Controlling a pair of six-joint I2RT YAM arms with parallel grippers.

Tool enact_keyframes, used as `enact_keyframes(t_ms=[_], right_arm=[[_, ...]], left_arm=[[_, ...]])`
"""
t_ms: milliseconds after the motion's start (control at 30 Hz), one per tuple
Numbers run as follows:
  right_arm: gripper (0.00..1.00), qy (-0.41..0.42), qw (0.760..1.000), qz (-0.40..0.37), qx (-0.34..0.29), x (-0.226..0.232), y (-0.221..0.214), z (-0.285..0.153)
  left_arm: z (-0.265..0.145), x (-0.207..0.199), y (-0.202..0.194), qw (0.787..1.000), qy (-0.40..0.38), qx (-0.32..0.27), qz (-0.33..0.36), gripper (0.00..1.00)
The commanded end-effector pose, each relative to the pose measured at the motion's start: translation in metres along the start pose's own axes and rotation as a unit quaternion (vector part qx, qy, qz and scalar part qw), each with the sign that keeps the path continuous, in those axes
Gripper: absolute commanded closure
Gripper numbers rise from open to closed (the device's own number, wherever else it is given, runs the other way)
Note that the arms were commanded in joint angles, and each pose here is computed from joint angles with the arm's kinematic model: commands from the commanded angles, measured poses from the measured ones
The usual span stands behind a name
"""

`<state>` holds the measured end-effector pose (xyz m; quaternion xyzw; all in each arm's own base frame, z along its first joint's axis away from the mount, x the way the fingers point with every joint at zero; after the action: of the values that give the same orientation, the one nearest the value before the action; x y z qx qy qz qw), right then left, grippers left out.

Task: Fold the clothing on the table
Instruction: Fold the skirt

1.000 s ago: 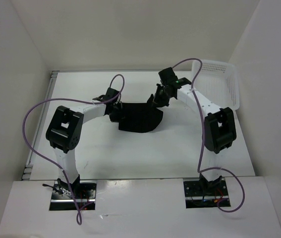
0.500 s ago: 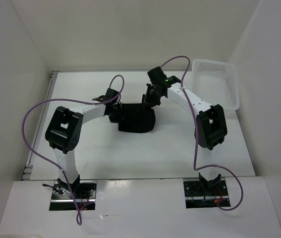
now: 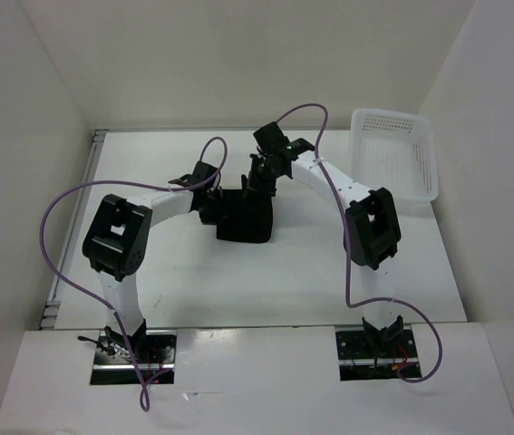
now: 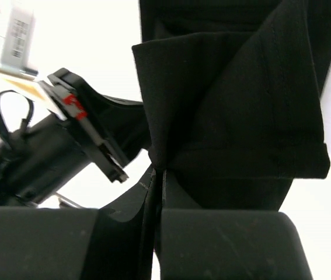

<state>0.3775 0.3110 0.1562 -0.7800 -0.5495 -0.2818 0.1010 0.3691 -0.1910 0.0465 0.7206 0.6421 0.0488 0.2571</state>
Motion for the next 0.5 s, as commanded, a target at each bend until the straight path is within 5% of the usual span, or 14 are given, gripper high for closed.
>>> enact_keyframes(t_ms=[0,400,467], right_arm=[[1.00,0.045,0.999,-0.008,0.009,0.027,-0.002,0.002],[0.99,0.070,0.996,0.001,0.051,0.032,-0.012,0.037],[0.88,0.069,0.996,0.002,0.058,0.031,-0.012,0.044]], left_arm=[[-0.007,0.002,-0.010,1.000,0.009,0.013,0.000,1.00],[-0.007,0.002,-0.010,1.000,0.009,0.013,0.000,1.00],[-0.007,0.002,-0.010,1.000,0.009,0.013,0.000,1.00]])
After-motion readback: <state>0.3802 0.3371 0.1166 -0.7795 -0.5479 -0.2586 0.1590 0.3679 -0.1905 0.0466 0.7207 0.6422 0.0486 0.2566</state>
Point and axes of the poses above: each gripper's point midway between its finger pads, its own z axis out along the fingers, its own x axis along the line the jaws close on, y = z × x, the point moved 3 cm from there along -z, back along the fingers, and after that the axes turned 15 degrees about z, right-handed, at the moved point
